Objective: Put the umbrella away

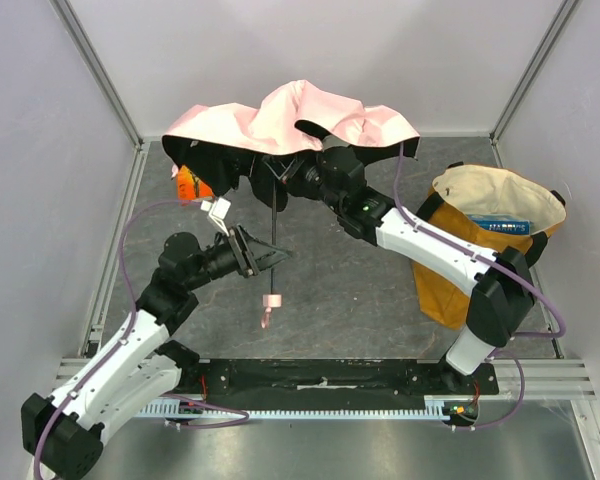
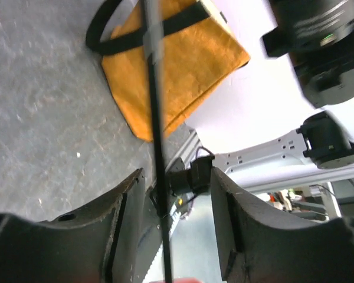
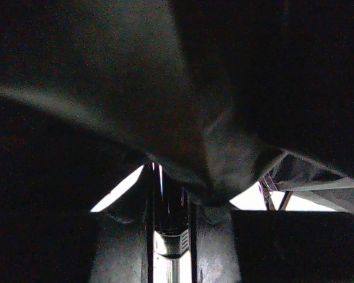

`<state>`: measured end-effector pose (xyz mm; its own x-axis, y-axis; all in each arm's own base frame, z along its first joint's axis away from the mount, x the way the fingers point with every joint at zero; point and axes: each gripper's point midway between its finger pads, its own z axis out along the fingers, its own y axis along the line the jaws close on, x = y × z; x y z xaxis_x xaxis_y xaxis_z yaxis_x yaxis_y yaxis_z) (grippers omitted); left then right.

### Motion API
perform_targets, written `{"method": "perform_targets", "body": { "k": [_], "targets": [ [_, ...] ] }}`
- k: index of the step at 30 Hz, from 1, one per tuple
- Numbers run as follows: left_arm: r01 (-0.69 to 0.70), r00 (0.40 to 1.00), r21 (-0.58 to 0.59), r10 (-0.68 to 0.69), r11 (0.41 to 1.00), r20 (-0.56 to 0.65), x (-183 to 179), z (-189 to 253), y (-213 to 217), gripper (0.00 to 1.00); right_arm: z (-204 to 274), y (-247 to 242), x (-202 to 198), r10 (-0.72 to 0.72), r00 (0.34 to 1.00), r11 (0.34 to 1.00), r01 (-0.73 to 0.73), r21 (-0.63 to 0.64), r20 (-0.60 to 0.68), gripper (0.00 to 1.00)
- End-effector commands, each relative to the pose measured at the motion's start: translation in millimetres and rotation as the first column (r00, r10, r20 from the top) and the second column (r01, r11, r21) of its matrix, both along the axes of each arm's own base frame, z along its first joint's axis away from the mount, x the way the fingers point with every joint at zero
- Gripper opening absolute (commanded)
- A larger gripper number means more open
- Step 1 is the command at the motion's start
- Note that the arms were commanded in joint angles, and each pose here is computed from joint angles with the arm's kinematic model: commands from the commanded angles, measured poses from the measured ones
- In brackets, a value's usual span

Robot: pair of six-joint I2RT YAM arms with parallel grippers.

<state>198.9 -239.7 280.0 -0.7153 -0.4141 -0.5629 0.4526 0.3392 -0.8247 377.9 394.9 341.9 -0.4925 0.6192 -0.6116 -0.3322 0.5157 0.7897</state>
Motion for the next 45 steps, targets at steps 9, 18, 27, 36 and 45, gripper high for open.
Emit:
{"method": "perform_targets", "body": {
  "k": [9, 18, 27, 36, 45],
  "targets": [
    [0.087, 0.995, -0.030, -0.088, 0.996, -0.056, -12, -14, -21, 0.02, 57, -4, 1, 0.009, 0.988, 0.995, -0.024, 0.094, 0.156, 0.00],
    [-0.023, 0.998, -0.032, 0.025, 0.999, 0.056, 2, 11, -9, 0.02, -57, 28, -86, 0.190, 0.979, 0.980, -0.194, -0.043, -0.076, 0.00],
    [-0.089, 0.989, -0.050, 0.094, 0.995, 0.113, 5, 33, 2, 0.02, -66, 40, -102, 0.279, 0.956, 0.960, -0.279, 0.007, -0.095, 0.00],
    [-0.189, 0.940, -0.001, 0.181, 0.982, 0.288, 29, 48, 12, 0.02, -39, 21, -145, 0.408, 0.911, 0.903, -0.412, 0.117, 0.059, 0.00],
    [-0.206, 0.927, 0.056, 0.176, 0.977, 0.331, 22, 36, 21, 0.02, -20, -9, -99, 0.264, 0.961, 0.963, -0.267, 0.024, 0.086, 0.03]
  ]
}}
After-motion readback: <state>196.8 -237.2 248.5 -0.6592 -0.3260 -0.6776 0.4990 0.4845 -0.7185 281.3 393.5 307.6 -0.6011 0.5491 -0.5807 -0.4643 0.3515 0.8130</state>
